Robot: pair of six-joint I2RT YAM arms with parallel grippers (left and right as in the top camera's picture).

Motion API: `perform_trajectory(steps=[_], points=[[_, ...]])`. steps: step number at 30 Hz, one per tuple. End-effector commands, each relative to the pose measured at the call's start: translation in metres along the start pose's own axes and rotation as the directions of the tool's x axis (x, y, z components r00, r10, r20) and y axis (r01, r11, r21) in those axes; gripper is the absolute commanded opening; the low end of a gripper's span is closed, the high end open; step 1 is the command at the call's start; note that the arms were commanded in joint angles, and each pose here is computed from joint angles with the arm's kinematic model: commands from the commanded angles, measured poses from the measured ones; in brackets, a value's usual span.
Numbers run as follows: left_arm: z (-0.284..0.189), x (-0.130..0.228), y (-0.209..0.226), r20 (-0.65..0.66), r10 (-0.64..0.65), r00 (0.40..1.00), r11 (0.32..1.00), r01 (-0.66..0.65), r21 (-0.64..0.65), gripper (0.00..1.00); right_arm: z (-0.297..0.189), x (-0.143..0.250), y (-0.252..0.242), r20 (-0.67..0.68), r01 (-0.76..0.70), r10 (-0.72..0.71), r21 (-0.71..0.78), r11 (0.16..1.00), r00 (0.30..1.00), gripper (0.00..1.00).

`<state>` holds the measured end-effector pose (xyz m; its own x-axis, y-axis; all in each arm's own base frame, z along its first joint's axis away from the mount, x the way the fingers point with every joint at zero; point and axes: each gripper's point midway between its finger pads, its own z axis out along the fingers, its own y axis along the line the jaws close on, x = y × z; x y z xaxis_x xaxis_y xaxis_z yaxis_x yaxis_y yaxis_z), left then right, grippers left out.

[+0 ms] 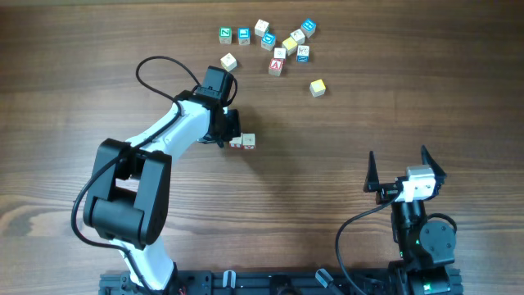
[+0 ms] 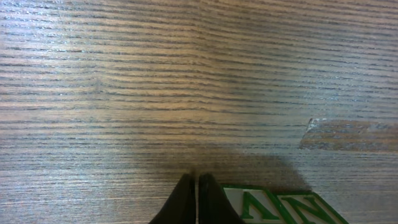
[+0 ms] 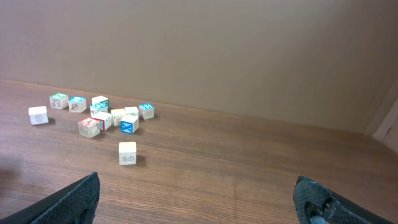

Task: Form a horizontal line

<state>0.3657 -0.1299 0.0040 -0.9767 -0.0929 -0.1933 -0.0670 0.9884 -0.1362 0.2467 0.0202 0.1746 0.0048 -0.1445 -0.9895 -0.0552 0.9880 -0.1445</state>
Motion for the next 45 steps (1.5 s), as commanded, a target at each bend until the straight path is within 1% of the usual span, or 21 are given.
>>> perform_trajectory(steps=[1, 3, 9, 12, 21, 24, 26, 29, 32, 35, 38, 43, 45], points=[[0.000, 0.004, 0.004, -0.012, 0.019, 1.000, 1.000, -0.020, -0.018, 0.06, 0.000, -0.002, 0.000, 0.008, 0.011, -0.011, -0.001, 1.000, 1.000, 1.00], [0.000, 0.009, 0.003, -0.033, 0.018, 0.999, 1.000, -0.019, -0.006, 0.05, 0.000, -0.002, 0.000, 0.009, 0.012, -0.012, -0.001, 1.000, 1.000, 1.00], [0.000, 0.010, 0.003, -0.037, 0.018, 0.999, 1.000, -0.018, -0.006, 0.04, 0.000, -0.002, 0.000, 0.008, 0.011, -0.011, -0.001, 1.000, 1.000, 1.00], [0.000, 0.012, -0.002, -0.050, 0.018, 0.999, 1.000, -0.017, 0.022, 0.04, 0.000, -0.002, 0.000, 0.008, 0.012, -0.012, -0.001, 1.000, 1.000, 1.00], [0.000, 0.013, -0.001, -0.053, 0.014, 0.998, 1.000, -0.013, 0.017, 0.04, 0.000, -0.002, 0.000, 0.009, 0.011, -0.011, -0.001, 1.000, 1.000, 1.00], [-0.001, -0.004, 0.014, 0.028, 0.017, 0.999, 0.997, -0.015, -0.078, 0.04, 0.000, -0.002, 0.000, 0.009, 0.012, -0.012, -0.001, 1.000, 1.000, 1.00], [-0.002, -0.020, 0.015, 0.097, 0.020, 0.995, 0.996, -0.011, -0.093, 0.04, 0.000, -0.002, 0.000, 0.008, 0.012, -0.012, -0.001, 1.000, 1.000, 1.00], [-0.005, -0.047, 0.004, 0.210, 0.019, 0.978, 0.999, -0.008, -0.052, 0.04, 0.000, -0.002, 0.000, 0.009, 0.012, -0.012, -0.001, 1.000, 1.000, 1.00], [-0.007, -0.056, -0.014, 0.241, 0.017, 0.970, 0.999, -0.027, 0.038, 0.04, 0.000, -0.002, 0.000, 0.009, 0.011, -0.011, -0.001, 1.000, 1.000, 1.00], [-0.008, -0.056, -0.025, 0.232, 0.018, 0.972, 0.994, -0.042, 0.098, 0.04, 0.000, -0.002, 0.000, 0.009, 0.011, -0.011, -0.001, 1.000, 1.000, 1.00], [-0.007, -0.042, -0.035, 0.168, 0.023, 0.985, 0.985, -0.051, 0.164, 0.04, 0.000, -0.002, 0.000, 0.009, 0.012, -0.012, -0.001, 1.000, 1.000, 1.00], [-0.003, -0.026, -0.029, 0.103, 0.024, 0.994, 0.989, -0.039, 0.144, 0.04, 0.000, -0.002, 0.000, 0.009, 0.012, -0.012, -0.001, 1.000, 1.000, 1.00], [-0.003, -0.019, -0.031, 0.073, 0.025, 0.997, 0.987, -0.036, 0.157, 0.04, 0.000, -0.002, 0.000, 0.009, 0.012, -0.012, -0.001, 1.000, 1.000, 1.00]])
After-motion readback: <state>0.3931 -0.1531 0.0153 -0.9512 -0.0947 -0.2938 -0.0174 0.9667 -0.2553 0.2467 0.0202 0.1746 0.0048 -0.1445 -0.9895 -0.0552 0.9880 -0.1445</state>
